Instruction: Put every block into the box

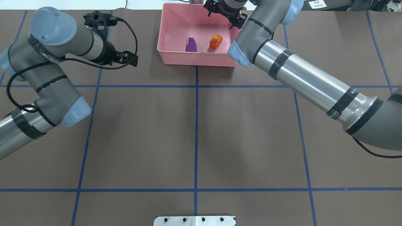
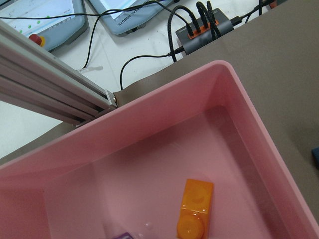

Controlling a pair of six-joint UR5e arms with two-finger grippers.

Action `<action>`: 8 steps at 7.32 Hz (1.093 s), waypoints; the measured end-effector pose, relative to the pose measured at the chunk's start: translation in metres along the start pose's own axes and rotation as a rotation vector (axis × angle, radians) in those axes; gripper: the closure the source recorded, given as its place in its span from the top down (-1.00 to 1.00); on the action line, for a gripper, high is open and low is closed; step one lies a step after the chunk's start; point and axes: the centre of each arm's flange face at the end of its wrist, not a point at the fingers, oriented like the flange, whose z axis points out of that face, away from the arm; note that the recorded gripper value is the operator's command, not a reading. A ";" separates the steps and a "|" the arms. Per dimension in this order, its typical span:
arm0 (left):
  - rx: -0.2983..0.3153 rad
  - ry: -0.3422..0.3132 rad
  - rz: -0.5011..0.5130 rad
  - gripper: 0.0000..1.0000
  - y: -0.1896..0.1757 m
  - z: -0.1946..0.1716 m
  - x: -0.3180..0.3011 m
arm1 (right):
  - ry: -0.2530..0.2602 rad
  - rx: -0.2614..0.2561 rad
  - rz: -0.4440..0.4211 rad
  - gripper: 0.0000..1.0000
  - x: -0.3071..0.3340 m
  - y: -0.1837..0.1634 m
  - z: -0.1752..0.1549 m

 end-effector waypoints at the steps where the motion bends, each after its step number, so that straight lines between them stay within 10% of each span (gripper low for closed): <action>1: -0.019 0.003 -0.005 0.96 0.016 -0.014 -0.027 | -0.005 -0.014 0.005 0.98 0.006 -0.016 -0.010; 5: -0.044 0.016 -0.015 0.96 0.076 -0.068 -0.080 | 0.107 -0.011 -0.107 0.96 0.134 -0.096 0.010; 8: -0.041 0.021 -0.011 0.97 0.083 -0.078 -0.081 | 0.206 0.025 -0.132 0.94 0.186 -0.081 0.056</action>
